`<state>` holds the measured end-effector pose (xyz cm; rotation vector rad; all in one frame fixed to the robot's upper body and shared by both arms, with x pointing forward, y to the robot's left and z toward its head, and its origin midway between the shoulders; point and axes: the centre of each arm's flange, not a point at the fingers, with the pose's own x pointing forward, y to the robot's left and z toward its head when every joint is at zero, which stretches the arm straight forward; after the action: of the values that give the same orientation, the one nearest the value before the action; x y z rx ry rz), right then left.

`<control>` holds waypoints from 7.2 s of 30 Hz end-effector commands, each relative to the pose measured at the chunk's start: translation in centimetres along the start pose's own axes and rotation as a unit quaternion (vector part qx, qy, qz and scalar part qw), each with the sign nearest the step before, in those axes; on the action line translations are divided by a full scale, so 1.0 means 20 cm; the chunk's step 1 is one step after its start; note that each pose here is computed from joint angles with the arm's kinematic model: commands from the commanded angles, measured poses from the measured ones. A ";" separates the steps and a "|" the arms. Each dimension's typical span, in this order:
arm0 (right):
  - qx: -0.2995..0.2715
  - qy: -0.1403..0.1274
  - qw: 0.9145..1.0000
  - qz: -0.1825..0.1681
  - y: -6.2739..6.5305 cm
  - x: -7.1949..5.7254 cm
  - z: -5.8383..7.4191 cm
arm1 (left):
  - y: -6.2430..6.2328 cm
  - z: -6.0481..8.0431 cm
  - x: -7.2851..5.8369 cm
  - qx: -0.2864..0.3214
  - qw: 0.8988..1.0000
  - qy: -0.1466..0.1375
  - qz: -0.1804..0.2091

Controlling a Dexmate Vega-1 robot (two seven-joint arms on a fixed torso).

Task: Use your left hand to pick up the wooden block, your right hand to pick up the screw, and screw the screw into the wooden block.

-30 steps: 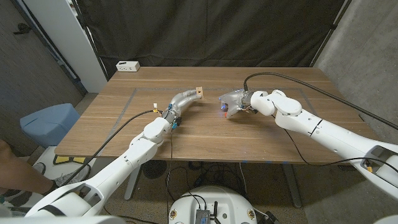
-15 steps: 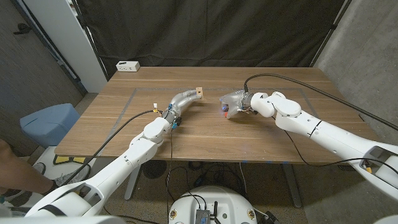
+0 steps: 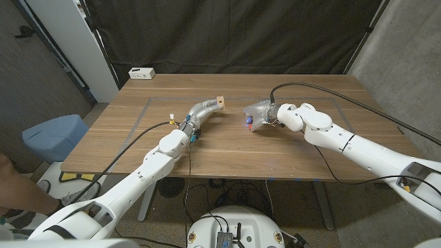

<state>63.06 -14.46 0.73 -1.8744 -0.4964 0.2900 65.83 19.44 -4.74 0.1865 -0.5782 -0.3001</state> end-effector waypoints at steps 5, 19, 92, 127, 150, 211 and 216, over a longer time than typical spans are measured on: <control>0.004 0.009 1.000 -0.006 0.02 -0.01 0.00 | -0.01 0.00 0.02 -0.003 1.000 -0.001 -0.007; 0.011 0.016 1.000 -0.005 0.02 0.00 0.02 | -0.01 0.00 0.01 -0.003 1.000 0.001 -0.007; 0.035 0.032 0.999 -0.010 -0.02 -0.02 0.02 | -0.02 -0.01 0.02 -0.007 1.000 0.001 -0.014; 0.092 0.050 0.992 -0.077 -0.16 -0.18 0.01 | -0.11 -0.02 0.04 -0.011 0.999 -0.010 -0.041; 0.169 0.080 0.974 -0.129 -0.23 -0.28 -0.05 | -0.15 -0.01 0.07 -0.016 0.998 -0.017 -0.051; 0.474 0.086 0.814 -0.324 -0.28 -0.46 -0.08 | -0.36 0.02 0.18 -0.002 0.994 -0.032 -0.108; 0.494 0.083 0.799 -0.334 -0.28 -0.45 -0.07 | -0.37 0.03 0.19 0.003 0.993 -0.032 -0.111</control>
<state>54.72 -18.45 6.36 -0.7548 -0.6701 -0.0874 66.83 11.78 -4.37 0.2286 -0.6218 -0.5124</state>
